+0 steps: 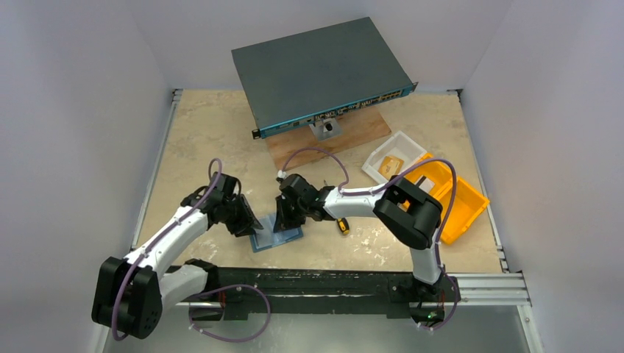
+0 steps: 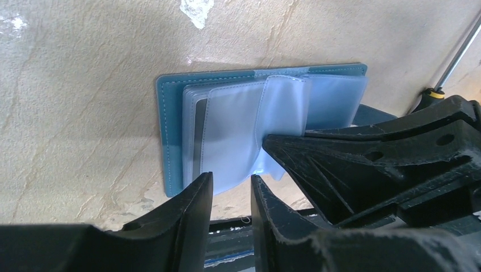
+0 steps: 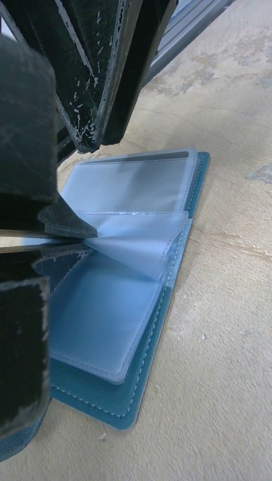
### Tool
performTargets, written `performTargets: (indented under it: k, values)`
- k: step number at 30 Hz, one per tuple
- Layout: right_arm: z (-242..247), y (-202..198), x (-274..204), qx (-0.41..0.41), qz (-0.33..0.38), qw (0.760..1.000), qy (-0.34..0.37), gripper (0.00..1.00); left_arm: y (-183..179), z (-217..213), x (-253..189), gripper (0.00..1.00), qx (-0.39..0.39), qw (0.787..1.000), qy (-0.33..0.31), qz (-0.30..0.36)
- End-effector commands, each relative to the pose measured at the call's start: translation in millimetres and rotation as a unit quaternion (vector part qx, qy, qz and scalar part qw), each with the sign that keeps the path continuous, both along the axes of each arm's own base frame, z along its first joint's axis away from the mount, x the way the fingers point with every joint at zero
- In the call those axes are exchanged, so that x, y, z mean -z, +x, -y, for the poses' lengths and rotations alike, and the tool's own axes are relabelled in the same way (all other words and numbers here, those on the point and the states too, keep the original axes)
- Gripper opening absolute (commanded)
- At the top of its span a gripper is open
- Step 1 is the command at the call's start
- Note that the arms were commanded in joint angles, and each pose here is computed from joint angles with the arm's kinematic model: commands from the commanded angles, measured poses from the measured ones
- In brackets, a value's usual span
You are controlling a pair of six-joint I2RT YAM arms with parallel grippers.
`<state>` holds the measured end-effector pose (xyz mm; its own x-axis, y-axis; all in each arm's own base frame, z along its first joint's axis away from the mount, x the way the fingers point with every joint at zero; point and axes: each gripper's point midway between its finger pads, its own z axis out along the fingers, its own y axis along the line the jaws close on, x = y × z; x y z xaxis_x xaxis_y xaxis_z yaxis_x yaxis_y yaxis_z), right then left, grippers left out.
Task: Take the credit cards out of the card holder
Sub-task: Remove the credit card from the card holder.
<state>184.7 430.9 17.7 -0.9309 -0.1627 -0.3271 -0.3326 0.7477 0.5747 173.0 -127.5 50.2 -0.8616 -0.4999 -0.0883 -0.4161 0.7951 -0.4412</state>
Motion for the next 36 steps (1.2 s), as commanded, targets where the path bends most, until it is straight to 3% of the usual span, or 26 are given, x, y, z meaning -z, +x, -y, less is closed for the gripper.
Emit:
performTargets:
  k: [1,19,27,36]
  values:
    - [23.9,-10.0,36.6,0.003,-0.024,0.998,-0.053,0.02,3.1,-2.4,6.8,0.3,0.004,1.0,0.019,0.008]
    - [24.8,-7.2,38.4,0.003,-0.029,0.998,-0.049,0.01,-0.2,10.0,28.4,0.3,0.024,0.999,0.035,-0.013]
    - [24.4,-7.4,38.8,0.001,-0.029,0.998,-0.049,0.01,3.7,15.7,21.1,0.24,0.032,0.999,0.035,-0.004]
    - [23.6,-7.1,38.9,-0.001,-0.029,0.998,-0.049,0.01,5.8,20.7,3.9,0.27,0.045,0.999,0.024,0.02]
